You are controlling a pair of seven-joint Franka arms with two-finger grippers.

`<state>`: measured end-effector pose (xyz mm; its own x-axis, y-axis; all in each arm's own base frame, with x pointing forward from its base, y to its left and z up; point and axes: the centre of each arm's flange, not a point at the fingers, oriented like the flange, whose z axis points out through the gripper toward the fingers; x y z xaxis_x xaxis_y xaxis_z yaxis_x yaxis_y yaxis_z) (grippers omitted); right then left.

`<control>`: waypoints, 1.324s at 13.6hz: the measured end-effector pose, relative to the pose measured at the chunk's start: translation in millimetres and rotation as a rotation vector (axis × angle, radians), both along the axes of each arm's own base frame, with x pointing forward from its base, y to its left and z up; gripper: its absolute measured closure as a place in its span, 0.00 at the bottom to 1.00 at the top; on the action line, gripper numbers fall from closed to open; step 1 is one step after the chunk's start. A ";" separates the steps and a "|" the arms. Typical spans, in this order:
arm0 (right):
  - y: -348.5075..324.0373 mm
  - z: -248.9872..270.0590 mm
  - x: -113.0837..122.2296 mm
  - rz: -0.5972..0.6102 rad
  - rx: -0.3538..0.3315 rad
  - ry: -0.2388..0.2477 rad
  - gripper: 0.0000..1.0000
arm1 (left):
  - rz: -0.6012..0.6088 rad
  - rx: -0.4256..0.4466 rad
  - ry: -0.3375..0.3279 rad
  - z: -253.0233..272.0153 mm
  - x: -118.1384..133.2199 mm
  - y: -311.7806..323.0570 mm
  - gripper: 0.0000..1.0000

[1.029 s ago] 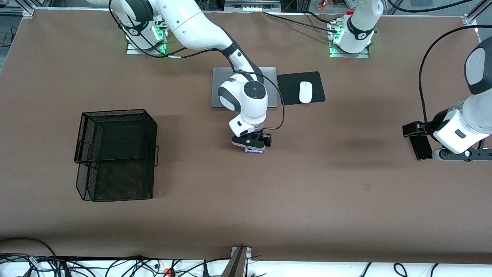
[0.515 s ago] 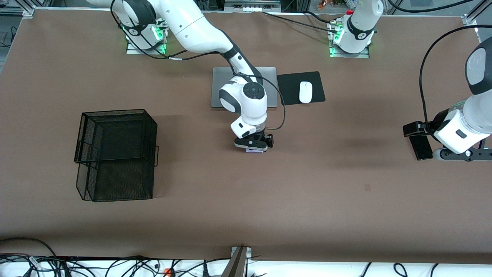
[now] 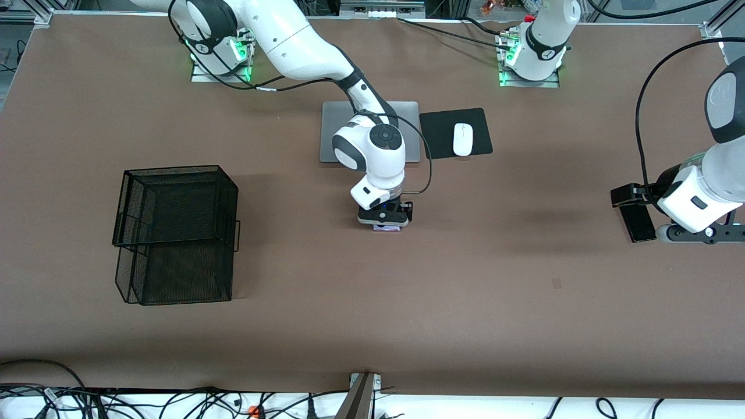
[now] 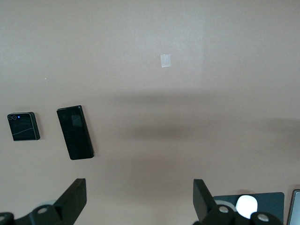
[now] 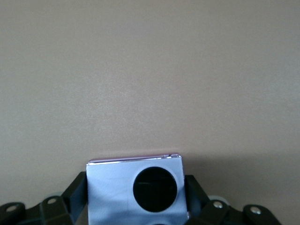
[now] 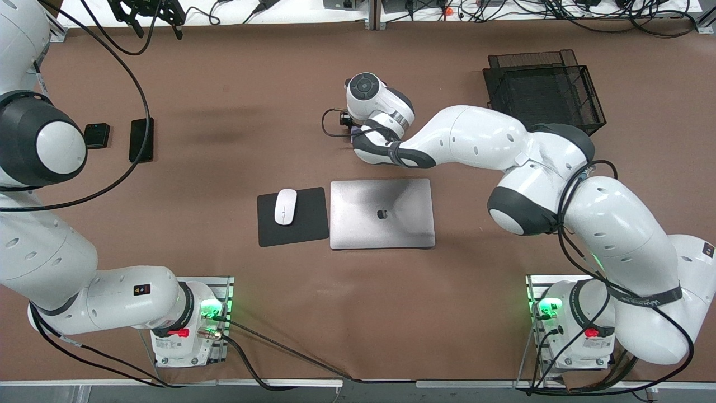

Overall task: Place phones with both arms
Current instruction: 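Lift the white phone while the left gripper grasps the black phone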

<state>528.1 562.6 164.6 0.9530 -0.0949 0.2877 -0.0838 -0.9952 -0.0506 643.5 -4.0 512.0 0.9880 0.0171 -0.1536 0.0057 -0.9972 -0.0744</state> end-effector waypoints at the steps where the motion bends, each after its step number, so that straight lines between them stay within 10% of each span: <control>1: 0.0 0.0 0.0 0.007 -0.002 0.000 0.13 | 0.000 0.000 0.000 -0.1 0.0 0.1 0.00; 7: -6.5 4.0 7.0 0.038 -0.052 0.027 0.13 | 0.046 0.006 0.067 -11.0 -6.5 27.7 0.00; 13: -27.2 63.2 44.6 0.028 -0.054 0.161 0.15 | 0.222 -0.041 0.206 -105.2 -12.0 163.1 0.00; 18: -37.5 100.1 57.2 0.041 -0.022 0.186 0.15 | 0.218 -0.074 0.123 -196.4 -21.8 222.0 0.00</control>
<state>585.2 525.1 264.6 0.9929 -0.0505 0.1081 -0.0490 -0.9987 -0.0166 621.6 218.0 315.6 0.9360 0.2121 -0.2808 0.2169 -0.9761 -0.0144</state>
